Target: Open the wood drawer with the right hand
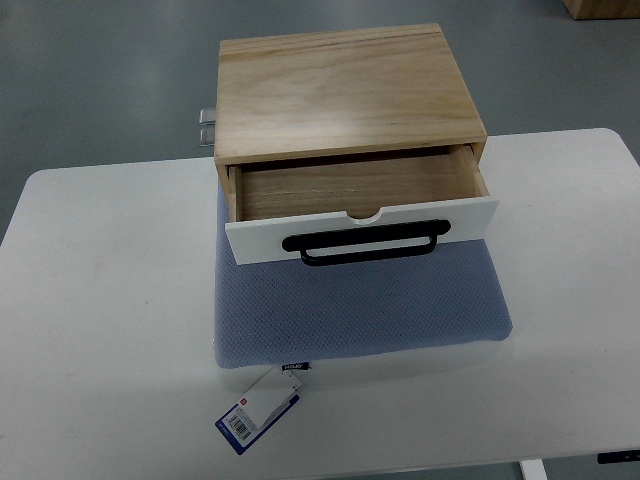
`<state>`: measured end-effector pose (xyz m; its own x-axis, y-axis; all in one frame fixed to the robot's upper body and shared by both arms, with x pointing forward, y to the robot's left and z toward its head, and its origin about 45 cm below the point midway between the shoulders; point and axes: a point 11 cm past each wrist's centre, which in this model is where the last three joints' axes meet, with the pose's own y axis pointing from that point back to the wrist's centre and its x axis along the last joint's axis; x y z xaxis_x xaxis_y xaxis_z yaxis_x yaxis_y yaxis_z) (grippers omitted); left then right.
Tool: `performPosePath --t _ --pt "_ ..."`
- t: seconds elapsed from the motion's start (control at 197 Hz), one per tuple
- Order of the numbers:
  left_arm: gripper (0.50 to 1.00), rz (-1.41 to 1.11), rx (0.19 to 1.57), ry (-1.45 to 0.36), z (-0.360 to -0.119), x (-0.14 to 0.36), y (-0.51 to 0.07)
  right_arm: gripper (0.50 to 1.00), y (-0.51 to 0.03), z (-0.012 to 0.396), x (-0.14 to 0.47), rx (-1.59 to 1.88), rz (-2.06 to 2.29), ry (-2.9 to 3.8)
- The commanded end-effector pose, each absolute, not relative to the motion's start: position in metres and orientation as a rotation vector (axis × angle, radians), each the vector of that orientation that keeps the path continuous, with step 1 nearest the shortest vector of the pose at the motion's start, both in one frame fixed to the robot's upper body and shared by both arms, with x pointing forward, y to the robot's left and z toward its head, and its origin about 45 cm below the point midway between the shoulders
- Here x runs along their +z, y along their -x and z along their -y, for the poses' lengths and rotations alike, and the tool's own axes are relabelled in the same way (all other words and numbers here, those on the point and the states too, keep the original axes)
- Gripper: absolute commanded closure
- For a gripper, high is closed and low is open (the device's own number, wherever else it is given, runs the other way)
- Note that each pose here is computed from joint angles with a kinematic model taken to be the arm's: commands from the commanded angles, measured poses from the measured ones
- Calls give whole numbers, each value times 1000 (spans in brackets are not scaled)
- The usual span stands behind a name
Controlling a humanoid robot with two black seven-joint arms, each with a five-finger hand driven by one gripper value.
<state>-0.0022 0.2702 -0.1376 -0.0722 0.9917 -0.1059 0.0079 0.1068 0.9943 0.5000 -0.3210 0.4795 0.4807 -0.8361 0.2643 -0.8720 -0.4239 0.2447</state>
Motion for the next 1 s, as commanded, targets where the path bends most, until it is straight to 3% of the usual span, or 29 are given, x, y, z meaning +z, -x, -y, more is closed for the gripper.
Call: performPosePath --t 0.0,0.056,0.147,0.162,0.411,0.994 --pt "500 -1320 1179 -1104 -271 -138 2 558 -509 341 454 23 1639 -2460" --pt "500 -1320 1179 -1104 -271 -138 2 556 -514 351 412 -124 1845 -2554" --pt "500 -1320 1179 -1104 -271 -138 2 558 -513 356 400 -172 1930 -2580" --pt "500 -1319 1179 -1106 -271 -138 2 556 -509 363 370 -289 2080 -2616" --pt "500 -1318 1178 -1110 -271 -138 3 556 -497 355 267 -896 2404 -2582" --pt "500 -1317 1173 -1112 -271 -138 3 556 -482 351 228 -1205 2543 -2540"
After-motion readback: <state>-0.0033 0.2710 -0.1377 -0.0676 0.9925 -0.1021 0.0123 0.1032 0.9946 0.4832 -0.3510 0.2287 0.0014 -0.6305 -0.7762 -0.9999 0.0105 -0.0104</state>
